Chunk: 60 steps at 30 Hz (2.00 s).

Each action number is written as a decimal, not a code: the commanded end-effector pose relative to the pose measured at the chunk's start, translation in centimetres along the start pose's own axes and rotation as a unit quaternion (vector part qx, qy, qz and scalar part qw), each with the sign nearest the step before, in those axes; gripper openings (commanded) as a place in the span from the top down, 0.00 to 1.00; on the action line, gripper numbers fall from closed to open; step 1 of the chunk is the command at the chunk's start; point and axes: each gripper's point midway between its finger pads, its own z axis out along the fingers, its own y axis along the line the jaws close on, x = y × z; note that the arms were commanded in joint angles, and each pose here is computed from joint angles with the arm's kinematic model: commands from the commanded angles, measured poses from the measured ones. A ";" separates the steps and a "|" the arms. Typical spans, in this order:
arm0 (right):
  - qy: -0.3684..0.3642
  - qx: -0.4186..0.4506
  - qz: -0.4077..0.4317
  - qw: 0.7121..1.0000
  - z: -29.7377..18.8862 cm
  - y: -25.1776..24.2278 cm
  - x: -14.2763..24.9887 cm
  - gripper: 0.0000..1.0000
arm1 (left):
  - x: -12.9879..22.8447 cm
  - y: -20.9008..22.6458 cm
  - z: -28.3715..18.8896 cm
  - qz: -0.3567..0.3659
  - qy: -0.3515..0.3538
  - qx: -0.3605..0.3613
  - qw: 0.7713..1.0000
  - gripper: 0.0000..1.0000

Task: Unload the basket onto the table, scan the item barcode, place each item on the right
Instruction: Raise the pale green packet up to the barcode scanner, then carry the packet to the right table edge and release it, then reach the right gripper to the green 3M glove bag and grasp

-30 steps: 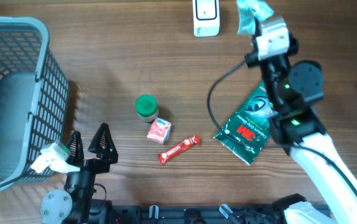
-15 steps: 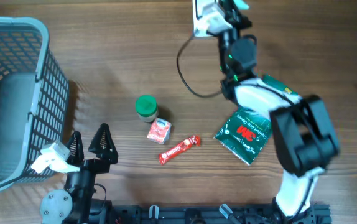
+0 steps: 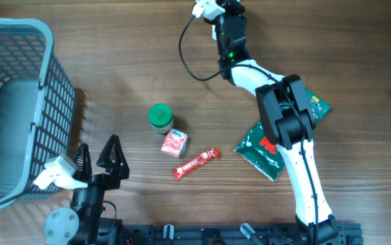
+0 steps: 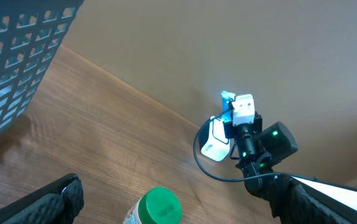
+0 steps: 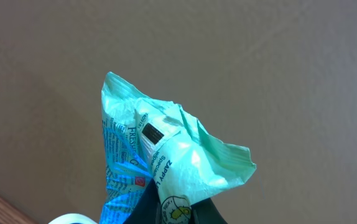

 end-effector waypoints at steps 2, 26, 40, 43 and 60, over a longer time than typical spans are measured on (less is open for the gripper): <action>-0.019 0.000 -0.027 0.999 0.9 -0.9 -0.8 0.95 | 0.3 -0.2 0.0 0.004 0.005 0.007 1.000 0.00; 0.591 0.142 0.239 0.757 -19.6 -27.8 44.8 0.96 | 0.3 -0.2 0.0 0.004 0.005 0.007 1.000 0.00; 0.435 0.114 0.636 0.627 -19.3 -34.7 29.6 0.00 | 0.3 -0.2 0.0 0.004 0.005 0.007 1.000 0.00; 0.415 0.071 0.740 0.525 -21.4 -35.1 20.2 0.00 | 0.3 -0.2 0.0 0.004 0.005 0.007 1.000 0.00; 0.727 0.070 0.495 0.471 -33.3 -11.7 4.8 0.14 | 0.3 -0.2 0.0 0.004 0.005 0.007 1.000 0.00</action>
